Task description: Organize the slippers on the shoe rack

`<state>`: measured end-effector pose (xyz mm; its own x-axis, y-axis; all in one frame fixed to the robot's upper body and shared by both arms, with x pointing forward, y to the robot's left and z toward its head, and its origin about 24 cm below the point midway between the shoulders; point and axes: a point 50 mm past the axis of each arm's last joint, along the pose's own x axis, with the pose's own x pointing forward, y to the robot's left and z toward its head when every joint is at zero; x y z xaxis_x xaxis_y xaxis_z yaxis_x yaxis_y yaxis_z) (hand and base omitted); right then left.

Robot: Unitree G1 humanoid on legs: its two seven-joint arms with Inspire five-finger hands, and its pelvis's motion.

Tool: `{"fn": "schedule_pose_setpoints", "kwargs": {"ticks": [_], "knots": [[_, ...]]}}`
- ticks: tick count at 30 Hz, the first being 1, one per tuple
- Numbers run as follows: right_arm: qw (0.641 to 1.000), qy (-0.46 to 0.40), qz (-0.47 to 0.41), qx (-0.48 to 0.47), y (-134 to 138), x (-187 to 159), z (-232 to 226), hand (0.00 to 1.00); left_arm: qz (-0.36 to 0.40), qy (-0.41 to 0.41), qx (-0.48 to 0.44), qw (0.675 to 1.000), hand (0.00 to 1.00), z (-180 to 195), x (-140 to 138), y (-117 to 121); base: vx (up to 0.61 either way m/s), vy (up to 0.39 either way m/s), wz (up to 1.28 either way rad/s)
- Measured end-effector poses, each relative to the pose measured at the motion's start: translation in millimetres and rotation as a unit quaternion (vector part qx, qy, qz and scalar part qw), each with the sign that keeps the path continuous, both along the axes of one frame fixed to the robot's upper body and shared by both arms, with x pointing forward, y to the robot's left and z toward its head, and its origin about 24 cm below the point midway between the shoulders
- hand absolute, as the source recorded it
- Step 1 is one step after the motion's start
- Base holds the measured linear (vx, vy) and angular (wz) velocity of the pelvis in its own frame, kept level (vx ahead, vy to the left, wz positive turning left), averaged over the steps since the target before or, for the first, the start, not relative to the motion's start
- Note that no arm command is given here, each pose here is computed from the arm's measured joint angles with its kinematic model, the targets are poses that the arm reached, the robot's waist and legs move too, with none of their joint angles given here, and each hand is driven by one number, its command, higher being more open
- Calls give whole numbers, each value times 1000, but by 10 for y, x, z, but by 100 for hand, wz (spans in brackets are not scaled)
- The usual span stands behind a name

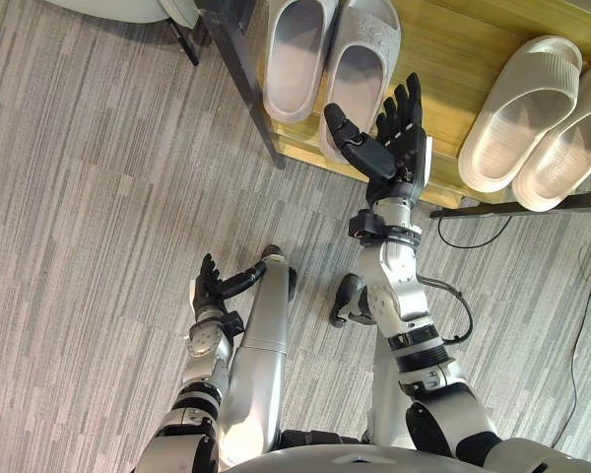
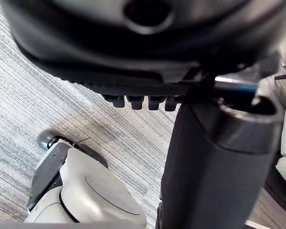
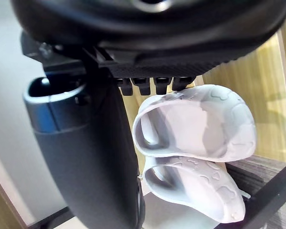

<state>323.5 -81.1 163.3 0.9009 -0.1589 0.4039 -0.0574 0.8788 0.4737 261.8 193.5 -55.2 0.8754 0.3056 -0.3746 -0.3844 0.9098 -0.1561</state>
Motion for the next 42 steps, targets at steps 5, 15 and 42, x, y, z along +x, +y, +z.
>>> {"fn": "schedule_pose_setpoints", "kwargs": {"ticks": [5, 15, 42], "knots": [[1000, -6, -2, 10, -55, 68, 95, 100, -10, -3, 0, 1000, 100, 9, 14, -27, 10, 17, 5], [1000, -9, -20, 6, -198, 213, 212, 100, -26, -4, -1, 1000, 100, 11, 30, -79, 0, 7, 5], [977, 46, -49, -203, -304, -618, -579, 100, -55, 85, 21, 995, 100, -383, -487, -33, 45, 31, -6]]}}
